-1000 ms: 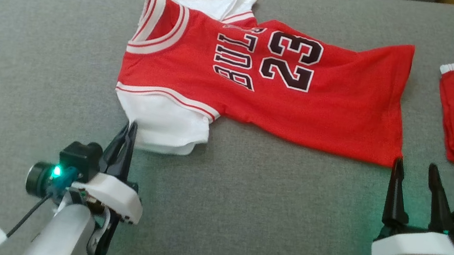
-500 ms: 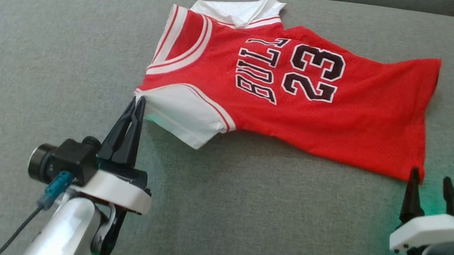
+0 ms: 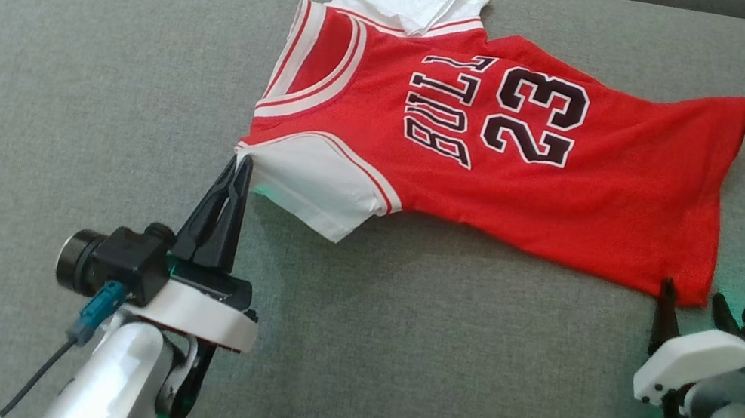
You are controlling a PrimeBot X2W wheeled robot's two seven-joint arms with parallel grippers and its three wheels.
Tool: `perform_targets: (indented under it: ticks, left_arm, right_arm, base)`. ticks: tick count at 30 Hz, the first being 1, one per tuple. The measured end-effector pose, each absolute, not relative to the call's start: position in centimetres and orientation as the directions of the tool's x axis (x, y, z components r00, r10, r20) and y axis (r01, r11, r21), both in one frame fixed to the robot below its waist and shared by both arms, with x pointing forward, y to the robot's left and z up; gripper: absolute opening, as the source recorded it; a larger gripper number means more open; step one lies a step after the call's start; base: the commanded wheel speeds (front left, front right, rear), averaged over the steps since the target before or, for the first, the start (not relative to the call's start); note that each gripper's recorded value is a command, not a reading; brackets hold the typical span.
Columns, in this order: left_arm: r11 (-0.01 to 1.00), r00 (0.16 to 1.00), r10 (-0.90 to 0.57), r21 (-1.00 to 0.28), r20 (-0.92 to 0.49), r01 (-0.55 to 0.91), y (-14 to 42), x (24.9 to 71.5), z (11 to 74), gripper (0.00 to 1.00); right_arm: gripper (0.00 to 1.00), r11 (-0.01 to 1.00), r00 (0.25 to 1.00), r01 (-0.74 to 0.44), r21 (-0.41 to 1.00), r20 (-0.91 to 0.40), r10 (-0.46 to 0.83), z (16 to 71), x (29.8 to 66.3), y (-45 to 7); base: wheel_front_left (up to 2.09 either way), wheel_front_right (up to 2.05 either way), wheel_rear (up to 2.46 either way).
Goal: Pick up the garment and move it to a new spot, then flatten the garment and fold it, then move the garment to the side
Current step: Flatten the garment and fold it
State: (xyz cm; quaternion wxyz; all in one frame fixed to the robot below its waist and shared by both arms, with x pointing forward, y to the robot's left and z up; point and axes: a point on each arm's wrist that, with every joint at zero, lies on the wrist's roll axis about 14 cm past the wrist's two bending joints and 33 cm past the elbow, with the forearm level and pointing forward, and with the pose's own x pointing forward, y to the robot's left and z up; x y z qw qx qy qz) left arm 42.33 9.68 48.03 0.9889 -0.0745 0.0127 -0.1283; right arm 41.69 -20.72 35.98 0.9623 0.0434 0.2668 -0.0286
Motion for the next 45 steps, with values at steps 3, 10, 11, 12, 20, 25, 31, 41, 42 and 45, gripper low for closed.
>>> perform_targets:
  ticks: [3, 10, 11, 12, 20, 25, 31, 41, 42, 45]
  left_arm:
    - [0.955, 0.966, -0.259, -0.148, -0.003, 0.256, 9.6, 42.4, 48.1, 0.0]
    - [0.953, 0.969, -0.245, -0.177, 0.031, 0.247, 9.9, 42.6, 49.4, 0.0]
    - [0.95, 0.969, -0.245, -0.189, 0.038, 0.248, 9.8, 42.6, 49.7, 0.0]
    - [0.947, 0.968, -0.246, -0.202, 0.046, 0.25, 9.8, 42.6, 50.0, 0.0]
    - [0.929, 0.961, -0.208, -0.27, 0.181, 0.252, 11.2, 43.6, 55.4, 0.0]
    - [0.899, 0.916, -0.183, -0.318, 0.356, 0.302, 11.8, 44.0, 63.0, 0.0]
    - [0.862, 0.765, -0.162, -0.288, 0.623, 0.417, 12.0, 42.1, 74.6, 0.0]
    - [0.853, 0.678, -0.223, -0.197, 0.701, 0.484, 12.4, 38.2, 81.8, 0.0]
    - [0.853, 0.678, -0.223, -0.197, 0.701, 0.484, 12.4, 38.2, 81.8, 0.0]
    - [0.879, 0.742, -0.218, -0.203, 0.634, 0.432, 13.6, 39.6, 80.6, 0.0]
  right_arm:
    - [0.0, 0.995, 0.858, 0.067, 0.068, -0.514, -0.023, 36.1, 41.9, -20.5]
    - [0.0, 0.995, 0.912, 0.043, 0.085, -0.41, -0.004, 38.3, 42.2, -19.8]
    - [0.0, 0.995, 0.926, 0.043, 0.091, -0.378, -0.005, 39.0, 42.4, -19.8]
    - [0.0, 0.995, 0.939, 0.037, 0.095, -0.344, -0.002, 39.9, 42.7, -19.7]
    - [0.0, 0.995, 0.998, -0.047, 0.083, -0.042, 0.051, 49.3, 44.3, -18.2]
    - [0.0, 0.994, 0.98, -0.101, 0.051, 0.179, 0.091, 57.3, 44.3, -17.5]
    - [0.0, 0.988, 0.899, -0.144, -0.056, 0.411, 0.154, 67.7, 42.7, -18.2]
    - [0.0, 0.979, 0.836, -0.153, -0.136, 0.51, 0.202, 74.4, 39.3, -17.8]
    - [0.0, 0.979, 0.836, -0.153, -0.136, 0.51, 0.202, 74.4, 39.3, -17.8]
    - [0.0, 0.982, 0.86, -0.134, -0.136, 0.476, 0.184, 73.8, 39.4, -18.4]
  base:
    - [0.0, 0.0, 0.0]
    - [0.0, 0.0, 0.0]
    - [0.0, 0.0, 0.0]
    - [0.0, 0.0, 0.0]
    - [0.0, 0.0, 0.0]
    - [0.0, 0.0, 0.0]
    - [0.0, 0.0, 0.0]
    - [0.0, 0.0, 0.0]
    - [0.0, 0.0, 0.0]
    - [0.0, 0.0, 0.0]
